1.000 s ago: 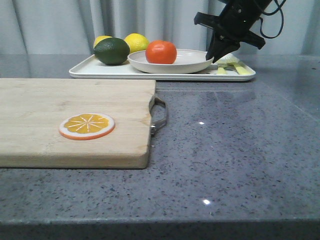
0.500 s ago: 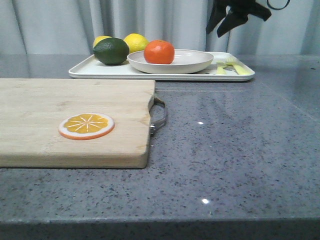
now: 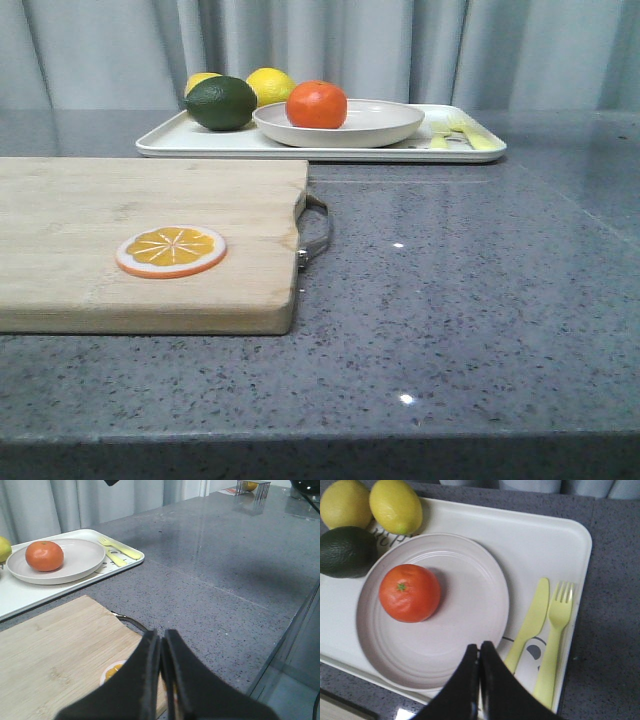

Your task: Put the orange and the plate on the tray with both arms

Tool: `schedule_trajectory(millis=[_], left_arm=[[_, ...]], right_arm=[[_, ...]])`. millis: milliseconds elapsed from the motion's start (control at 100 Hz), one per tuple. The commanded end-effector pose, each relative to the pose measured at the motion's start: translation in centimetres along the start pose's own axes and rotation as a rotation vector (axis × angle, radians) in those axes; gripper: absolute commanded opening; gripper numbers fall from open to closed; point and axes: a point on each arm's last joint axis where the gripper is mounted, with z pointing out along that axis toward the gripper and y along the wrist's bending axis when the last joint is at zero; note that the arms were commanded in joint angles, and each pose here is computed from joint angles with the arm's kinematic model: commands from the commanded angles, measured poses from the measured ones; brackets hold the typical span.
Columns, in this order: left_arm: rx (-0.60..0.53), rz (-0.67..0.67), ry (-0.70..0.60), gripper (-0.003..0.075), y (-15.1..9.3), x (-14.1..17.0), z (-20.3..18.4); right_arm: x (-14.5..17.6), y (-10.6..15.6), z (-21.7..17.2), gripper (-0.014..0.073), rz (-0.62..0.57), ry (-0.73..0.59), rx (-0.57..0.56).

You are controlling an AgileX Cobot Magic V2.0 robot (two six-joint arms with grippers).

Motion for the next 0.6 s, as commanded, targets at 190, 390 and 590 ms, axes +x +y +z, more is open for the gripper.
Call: schedule_trajectory(millis=[190, 390, 590], left_arm=[[-0.007, -0.006, -0.103, -0.0020, 0.0, -1.6, -0.2], [-0.007, -0.006, -0.103, -0.0020, 0.0, -1.6, -0.2], [-0.007, -0.006, -0.103, -0.0020, 0.0, -1.6, -0.2]], right_arm=[[0.1, 5.3, -9.1, -0.0067, -0.120, -0.060, -0.028], [2.5, 5.5, -11.8, -0.0067, -0.148, 0.004, 0.021], [5.4, 5.7, -15.9, -0.0067, -0.152, -0.070, 0.044]])
